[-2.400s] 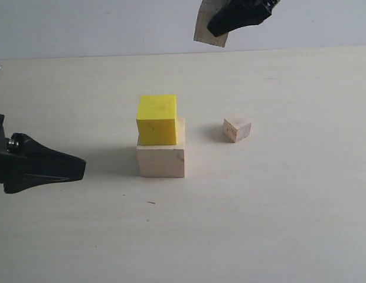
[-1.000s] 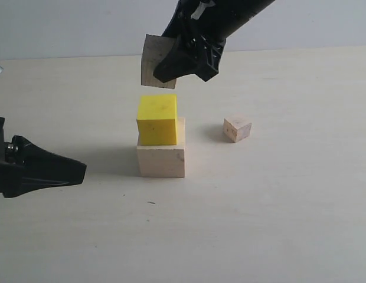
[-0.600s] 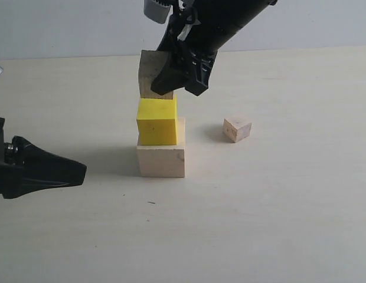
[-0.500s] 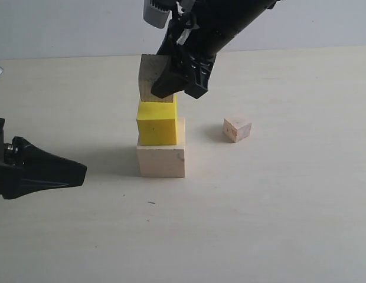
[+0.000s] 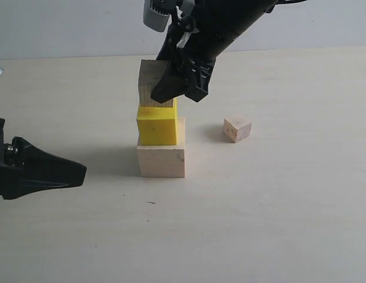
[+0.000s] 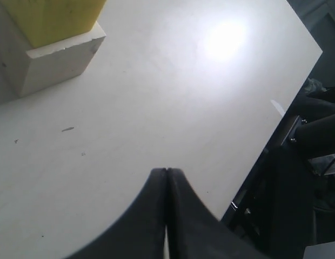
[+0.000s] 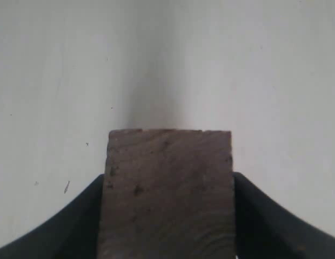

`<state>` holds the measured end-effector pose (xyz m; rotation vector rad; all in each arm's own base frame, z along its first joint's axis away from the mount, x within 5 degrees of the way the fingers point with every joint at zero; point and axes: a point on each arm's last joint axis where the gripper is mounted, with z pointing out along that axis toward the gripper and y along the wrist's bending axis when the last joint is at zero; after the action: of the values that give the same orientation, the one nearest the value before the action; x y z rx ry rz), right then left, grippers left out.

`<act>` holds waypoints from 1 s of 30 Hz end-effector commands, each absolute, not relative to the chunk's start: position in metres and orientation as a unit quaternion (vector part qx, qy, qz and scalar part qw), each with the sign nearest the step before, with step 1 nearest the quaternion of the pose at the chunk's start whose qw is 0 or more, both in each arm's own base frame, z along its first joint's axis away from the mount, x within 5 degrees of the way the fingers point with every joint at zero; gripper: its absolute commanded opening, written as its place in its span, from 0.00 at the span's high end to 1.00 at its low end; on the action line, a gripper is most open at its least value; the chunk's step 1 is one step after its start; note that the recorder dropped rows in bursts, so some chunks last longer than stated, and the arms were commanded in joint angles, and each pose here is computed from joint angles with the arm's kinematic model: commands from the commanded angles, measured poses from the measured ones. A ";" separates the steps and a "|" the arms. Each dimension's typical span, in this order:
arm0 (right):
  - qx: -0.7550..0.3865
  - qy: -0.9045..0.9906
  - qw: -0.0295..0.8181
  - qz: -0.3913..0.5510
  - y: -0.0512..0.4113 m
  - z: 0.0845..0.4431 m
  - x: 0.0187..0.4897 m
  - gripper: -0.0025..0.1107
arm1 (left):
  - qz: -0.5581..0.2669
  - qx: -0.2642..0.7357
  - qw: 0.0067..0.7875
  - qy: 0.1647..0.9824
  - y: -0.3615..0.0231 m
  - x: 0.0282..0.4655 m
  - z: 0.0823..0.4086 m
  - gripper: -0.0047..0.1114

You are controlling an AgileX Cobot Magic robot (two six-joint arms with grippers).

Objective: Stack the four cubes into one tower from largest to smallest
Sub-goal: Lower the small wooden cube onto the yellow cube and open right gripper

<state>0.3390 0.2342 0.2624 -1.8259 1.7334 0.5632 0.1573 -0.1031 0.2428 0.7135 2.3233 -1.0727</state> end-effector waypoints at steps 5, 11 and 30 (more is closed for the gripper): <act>-0.679 0.638 0.288 0.221 0.238 0.264 0.338 0.98 | -0.388 0.261 0.250 0.848 -0.103 0.159 0.245 0.96; -0.677 0.643 0.281 0.223 0.239 0.256 0.341 0.98 | -0.388 0.261 0.250 0.848 -0.103 0.159 0.245 0.96; -0.675 0.643 0.279 0.230 0.241 0.251 0.342 0.45 | -0.388 0.261 0.250 0.848 -0.103 0.159 0.245 0.96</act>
<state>0.3436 0.2383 0.2496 -1.8256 1.7340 0.5943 0.1577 -0.1028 0.2425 0.7128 2.3240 -1.0631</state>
